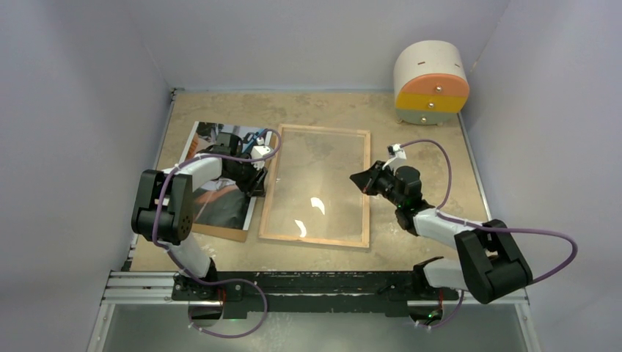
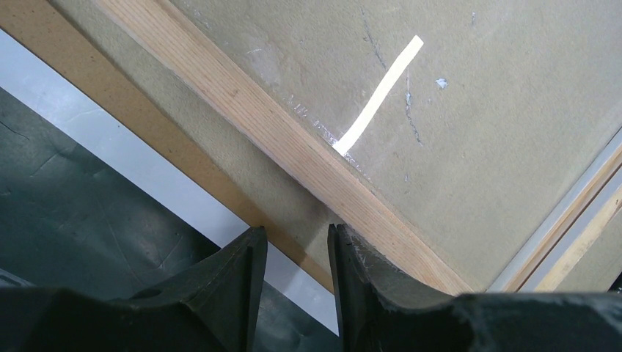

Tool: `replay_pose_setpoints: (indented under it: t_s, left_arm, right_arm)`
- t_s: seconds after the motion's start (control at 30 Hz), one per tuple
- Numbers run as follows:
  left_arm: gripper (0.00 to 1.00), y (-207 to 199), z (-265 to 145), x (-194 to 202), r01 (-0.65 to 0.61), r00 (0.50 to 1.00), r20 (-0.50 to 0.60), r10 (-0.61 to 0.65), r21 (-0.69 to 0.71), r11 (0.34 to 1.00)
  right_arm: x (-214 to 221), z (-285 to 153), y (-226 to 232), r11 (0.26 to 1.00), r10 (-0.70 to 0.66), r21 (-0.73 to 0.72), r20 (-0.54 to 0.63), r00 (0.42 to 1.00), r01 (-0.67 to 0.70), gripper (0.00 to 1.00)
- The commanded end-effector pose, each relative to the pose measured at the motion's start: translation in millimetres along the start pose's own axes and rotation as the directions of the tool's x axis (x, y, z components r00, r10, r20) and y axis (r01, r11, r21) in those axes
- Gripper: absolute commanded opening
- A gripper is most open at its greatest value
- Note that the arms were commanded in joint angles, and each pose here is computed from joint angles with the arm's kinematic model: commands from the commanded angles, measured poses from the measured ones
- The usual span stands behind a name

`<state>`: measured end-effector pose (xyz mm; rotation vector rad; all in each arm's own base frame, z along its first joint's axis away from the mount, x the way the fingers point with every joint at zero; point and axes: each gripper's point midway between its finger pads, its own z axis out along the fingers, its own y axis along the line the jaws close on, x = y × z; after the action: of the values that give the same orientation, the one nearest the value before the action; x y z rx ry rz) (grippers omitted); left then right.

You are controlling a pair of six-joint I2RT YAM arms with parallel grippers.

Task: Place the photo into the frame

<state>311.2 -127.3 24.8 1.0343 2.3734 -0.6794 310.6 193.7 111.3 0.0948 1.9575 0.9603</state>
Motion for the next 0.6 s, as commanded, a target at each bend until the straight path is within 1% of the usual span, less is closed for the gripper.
replay_pose_setpoints:
  t_s: [0.0, 0.2, 0.3, 0.37, 0.4, 0.43, 0.5, 0.57]
  left_arm:
    - [0.4, -2.4, 9.2, 1.8, -0.007, 1.0, -0.023, 0.007, 0.016, 1.0]
    - [0.4, -2.6, 7.6, 0.7, -0.011, 1.0, -0.023, 0.011, 0.011, 1.0]
    - [0.4, -3.1, 7.1, 1.1, -0.011, 1.0, -0.023, 0.011, 0.01, 1.0]
    - [0.4, -3.2, 7.3, 2.0, -0.01, 1.0, -0.024, 0.01, 0.009, 1.0]
    - [0.4, -3.0, 7.3, 2.0, -0.01, 1.0, -0.024, 0.011, 0.009, 1.0]
    - [0.4, -2.9, 7.3, 2.3, -0.012, 1.0, -0.025, 0.012, 0.008, 1.0]
    - [0.4, -2.8, 7.2, 2.2, -0.011, 1.0, -0.024, 0.012, 0.007, 1.0]
    - [0.4, -2.8, 7.2, 2.1, -0.012, 1.0, -0.024, 0.013, 0.007, 1.0]
  right_arm:
    - [-15.5, 6.9, 10.9, 0.999, -0.015, -0.036, 0.032, 0.999, 0.016, 0.0]
    - [-6.7, 9.0, -3.7, 0.999, -0.028, 0.034, -0.013, 1.0, 0.029, 0.01]
    - [-2.9, 9.1, -10.4, 0.997, -0.042, 0.068, -0.041, 0.998, 0.045, 0.11]
    - [-1.6, 8.2, -14.9, 0.994, -0.05, 0.093, -0.054, 0.997, 0.055, 0.26]
    - [-1.6, 7.6, -16.4, 0.993, -0.056, 0.102, -0.056, 0.997, 0.061, 0.35]
    - [-1.0, 7.2, -18.4, 0.992, -0.058, 0.112, -0.06, 0.996, 0.065, 0.4]
    - [-0.3, 6.4, -21.3, 0.989, -0.064, 0.127, -0.067, 0.996, 0.072, 0.48]
    - [0.6, 6.2, -24.0, 0.987, -0.066, 0.142, -0.074, 0.995, 0.076, 0.54]
